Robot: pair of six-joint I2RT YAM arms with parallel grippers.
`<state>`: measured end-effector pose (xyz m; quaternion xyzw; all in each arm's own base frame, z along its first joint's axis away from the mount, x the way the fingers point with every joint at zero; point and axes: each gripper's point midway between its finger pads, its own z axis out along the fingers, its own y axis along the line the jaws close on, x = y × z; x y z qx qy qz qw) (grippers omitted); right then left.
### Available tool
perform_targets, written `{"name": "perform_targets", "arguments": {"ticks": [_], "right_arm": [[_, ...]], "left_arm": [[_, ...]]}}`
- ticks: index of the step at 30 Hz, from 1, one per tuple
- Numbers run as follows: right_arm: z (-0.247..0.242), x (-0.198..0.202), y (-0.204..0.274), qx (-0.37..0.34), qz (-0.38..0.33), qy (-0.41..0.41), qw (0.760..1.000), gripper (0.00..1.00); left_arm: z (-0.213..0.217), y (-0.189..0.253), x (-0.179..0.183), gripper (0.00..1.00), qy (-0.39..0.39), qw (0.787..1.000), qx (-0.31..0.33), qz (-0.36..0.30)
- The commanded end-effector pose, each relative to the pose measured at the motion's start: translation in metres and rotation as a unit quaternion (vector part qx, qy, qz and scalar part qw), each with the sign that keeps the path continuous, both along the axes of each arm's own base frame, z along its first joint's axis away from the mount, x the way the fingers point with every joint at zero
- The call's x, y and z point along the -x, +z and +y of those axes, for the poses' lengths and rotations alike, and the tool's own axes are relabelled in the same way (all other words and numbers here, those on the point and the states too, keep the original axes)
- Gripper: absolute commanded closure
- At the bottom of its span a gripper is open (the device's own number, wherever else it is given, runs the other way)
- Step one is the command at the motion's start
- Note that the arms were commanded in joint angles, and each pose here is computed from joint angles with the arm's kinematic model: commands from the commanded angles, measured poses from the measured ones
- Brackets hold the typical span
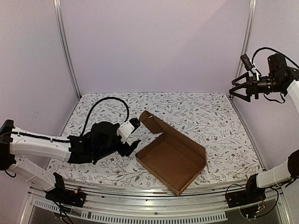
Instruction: Fold the paper box
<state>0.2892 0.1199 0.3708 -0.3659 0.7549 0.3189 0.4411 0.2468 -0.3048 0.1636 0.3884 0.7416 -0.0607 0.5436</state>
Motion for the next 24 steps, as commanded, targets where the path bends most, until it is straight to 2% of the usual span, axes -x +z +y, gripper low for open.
{"name": "perform_targets", "arguments": {"ticks": [1,6,11,18,20,24], "right_arm": [[0.021,0.090,-0.089,0.115,0.104,0.217,0.964,0.01],[0.015,0.133,-0.146,0.193,0.079,0.279,0.938,0.01],[0.006,0.164,-0.191,0.257,0.041,0.313,0.913,0.01],[0.036,0.161,-0.207,0.243,0.026,0.339,0.908,0.01],[0.049,0.146,-0.207,0.231,0.026,0.311,0.922,0.01],[0.065,0.130,-0.204,0.191,0.068,0.273,0.940,0.01]], "left_arm": [[-0.025,0.022,-0.025,0.24,-0.028,0.998,-0.017,-0.062],[-0.044,0.024,-0.053,0.26,-0.020,0.998,-0.008,-0.053],[-0.060,0.029,-0.070,0.33,-0.022,0.998,0.022,-0.046],[-0.086,0.043,-0.080,0.57,-0.050,0.998,0.033,-0.027],[-0.092,0.046,-0.083,0.70,-0.051,0.998,0.031,-0.007],[-0.103,0.045,-0.082,0.77,-0.061,0.997,0.027,0.038]]}}
